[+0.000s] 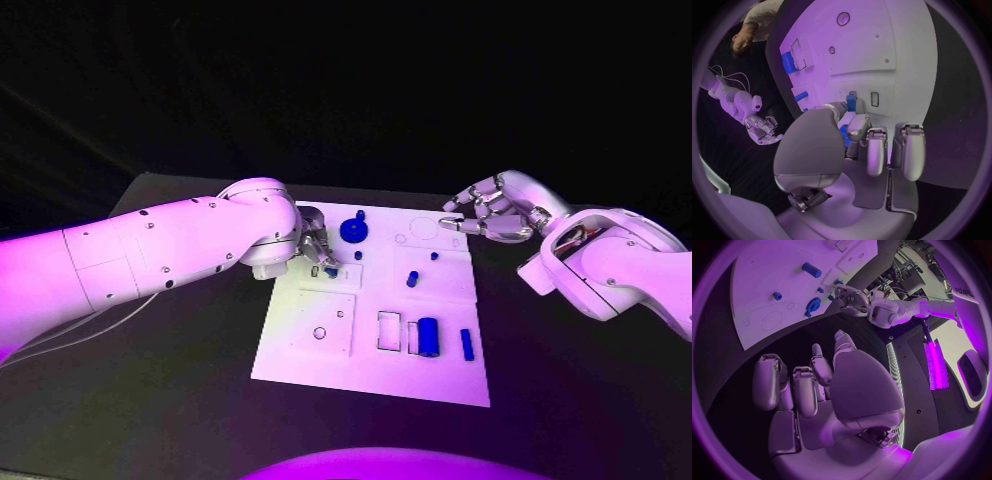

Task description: Assemble the parts on the task board

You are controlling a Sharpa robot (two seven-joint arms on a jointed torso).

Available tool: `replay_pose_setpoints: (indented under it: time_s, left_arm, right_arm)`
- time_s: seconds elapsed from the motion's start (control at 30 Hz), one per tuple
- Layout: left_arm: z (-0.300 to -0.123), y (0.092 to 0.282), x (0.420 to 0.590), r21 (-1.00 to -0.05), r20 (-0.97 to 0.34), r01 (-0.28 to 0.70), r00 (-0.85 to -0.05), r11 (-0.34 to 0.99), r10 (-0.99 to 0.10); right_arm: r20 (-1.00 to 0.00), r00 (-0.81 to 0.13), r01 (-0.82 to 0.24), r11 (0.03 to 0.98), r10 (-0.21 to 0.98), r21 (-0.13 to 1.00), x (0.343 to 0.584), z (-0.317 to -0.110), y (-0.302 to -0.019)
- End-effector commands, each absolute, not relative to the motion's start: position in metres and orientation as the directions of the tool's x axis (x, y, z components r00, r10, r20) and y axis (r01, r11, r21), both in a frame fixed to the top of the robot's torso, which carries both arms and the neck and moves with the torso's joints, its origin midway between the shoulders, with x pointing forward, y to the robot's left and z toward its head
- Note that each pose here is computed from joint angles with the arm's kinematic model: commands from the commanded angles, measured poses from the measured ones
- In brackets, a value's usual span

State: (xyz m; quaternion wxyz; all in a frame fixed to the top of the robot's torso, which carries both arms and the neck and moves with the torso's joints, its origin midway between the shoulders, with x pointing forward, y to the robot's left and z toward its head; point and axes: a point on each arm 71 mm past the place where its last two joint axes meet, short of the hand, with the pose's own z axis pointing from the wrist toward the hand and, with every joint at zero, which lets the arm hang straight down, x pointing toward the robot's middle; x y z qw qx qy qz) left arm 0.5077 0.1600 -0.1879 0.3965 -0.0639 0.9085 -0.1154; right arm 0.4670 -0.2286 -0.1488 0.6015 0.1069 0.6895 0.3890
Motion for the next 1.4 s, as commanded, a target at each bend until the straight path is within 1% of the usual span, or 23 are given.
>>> replay_pose_setpoints:
  time_s: [0.03, 0.53, 1.4]
  left_arm:
    - [-0.1891, 0.159, 0.506, -0.237, -0.7, -0.002, -0.693, 0.971, -0.173]
    - [-0.1901, 0.1581, 0.5039, -0.229, -0.696, 0.011, -0.701, 0.973, -0.155]
    - [-0.1913, 0.1556, 0.5055, -0.235, -0.692, -0.002, -0.702, 0.972, -0.169]
  right_arm:
    - [-0.752, -0.264, -0.334, 0.675, 0.604, 0.658, 0.4661, -0.1493, -0.2266]
    - [-0.752, -0.268, -0.334, 0.674, 0.602, 0.659, 0.4661, -0.1496, -0.2257]
    - [-0.752, -0.269, -0.335, 0.673, 0.602, 0.659, 0.4655, -0.1495, -0.2255]
